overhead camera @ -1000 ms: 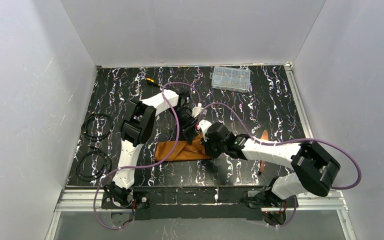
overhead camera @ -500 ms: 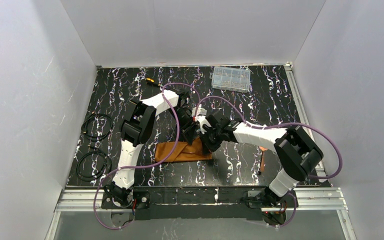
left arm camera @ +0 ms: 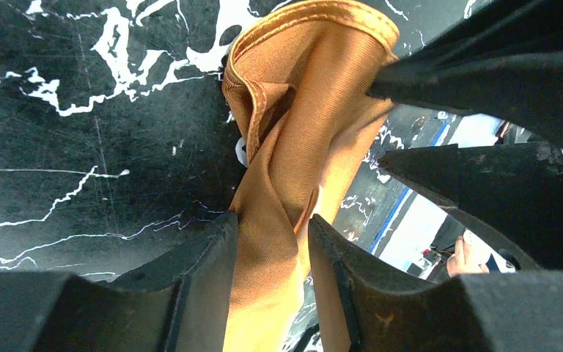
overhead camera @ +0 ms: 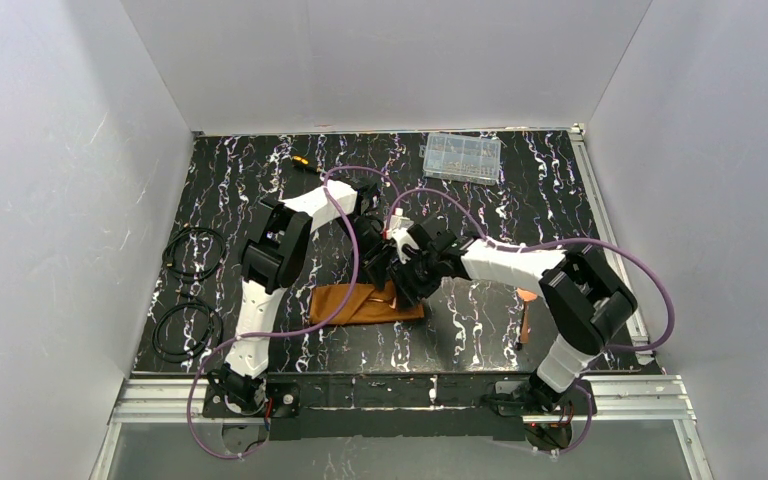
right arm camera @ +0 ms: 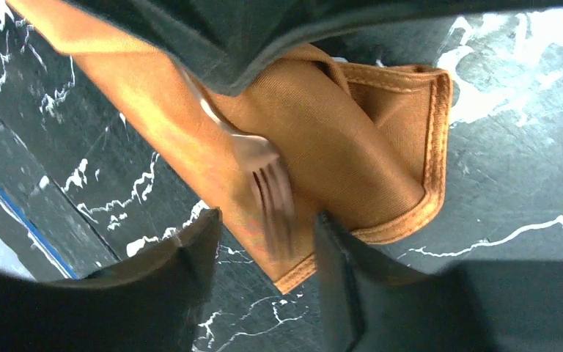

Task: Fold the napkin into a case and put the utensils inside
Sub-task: Insert the fork into the folded napkin.

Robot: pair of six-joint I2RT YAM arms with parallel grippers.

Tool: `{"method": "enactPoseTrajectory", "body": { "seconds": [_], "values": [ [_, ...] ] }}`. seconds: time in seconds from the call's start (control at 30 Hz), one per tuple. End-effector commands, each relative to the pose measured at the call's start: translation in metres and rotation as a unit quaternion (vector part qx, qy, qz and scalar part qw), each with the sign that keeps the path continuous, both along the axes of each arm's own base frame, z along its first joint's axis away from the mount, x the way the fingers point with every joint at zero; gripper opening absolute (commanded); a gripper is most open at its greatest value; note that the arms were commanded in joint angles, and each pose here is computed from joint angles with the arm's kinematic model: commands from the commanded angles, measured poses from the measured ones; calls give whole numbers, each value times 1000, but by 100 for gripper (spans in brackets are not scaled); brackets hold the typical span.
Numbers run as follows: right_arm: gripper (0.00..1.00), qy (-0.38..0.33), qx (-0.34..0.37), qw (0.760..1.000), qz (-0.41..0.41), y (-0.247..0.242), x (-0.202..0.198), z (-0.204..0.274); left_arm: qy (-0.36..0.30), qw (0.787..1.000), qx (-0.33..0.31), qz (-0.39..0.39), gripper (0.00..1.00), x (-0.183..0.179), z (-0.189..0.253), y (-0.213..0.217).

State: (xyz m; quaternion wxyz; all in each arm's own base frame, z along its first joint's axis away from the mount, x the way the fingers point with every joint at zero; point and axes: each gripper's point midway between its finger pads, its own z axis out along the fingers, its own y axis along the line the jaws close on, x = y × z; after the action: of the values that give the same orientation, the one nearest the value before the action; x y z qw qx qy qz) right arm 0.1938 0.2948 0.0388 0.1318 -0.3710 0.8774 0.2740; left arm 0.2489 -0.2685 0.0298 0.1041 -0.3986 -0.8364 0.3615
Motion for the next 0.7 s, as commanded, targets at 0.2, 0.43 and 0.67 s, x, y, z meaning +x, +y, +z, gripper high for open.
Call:
{"method": "enactPoseTrajectory", "body": {
  "seconds": [0.2,0.43,0.67],
  "values": [
    [99,-139,24,987,-71,-2,48,55,-33,999,7,-14,44,-3,18,9],
    [98,-154,38,981,-110,-6,53,83,-61,998,4,3,49,3,40,17],
    [99,-176,10,915,-363,-88,97,97,-108,994,-6,28,98,19,73,16]
  ]
}}
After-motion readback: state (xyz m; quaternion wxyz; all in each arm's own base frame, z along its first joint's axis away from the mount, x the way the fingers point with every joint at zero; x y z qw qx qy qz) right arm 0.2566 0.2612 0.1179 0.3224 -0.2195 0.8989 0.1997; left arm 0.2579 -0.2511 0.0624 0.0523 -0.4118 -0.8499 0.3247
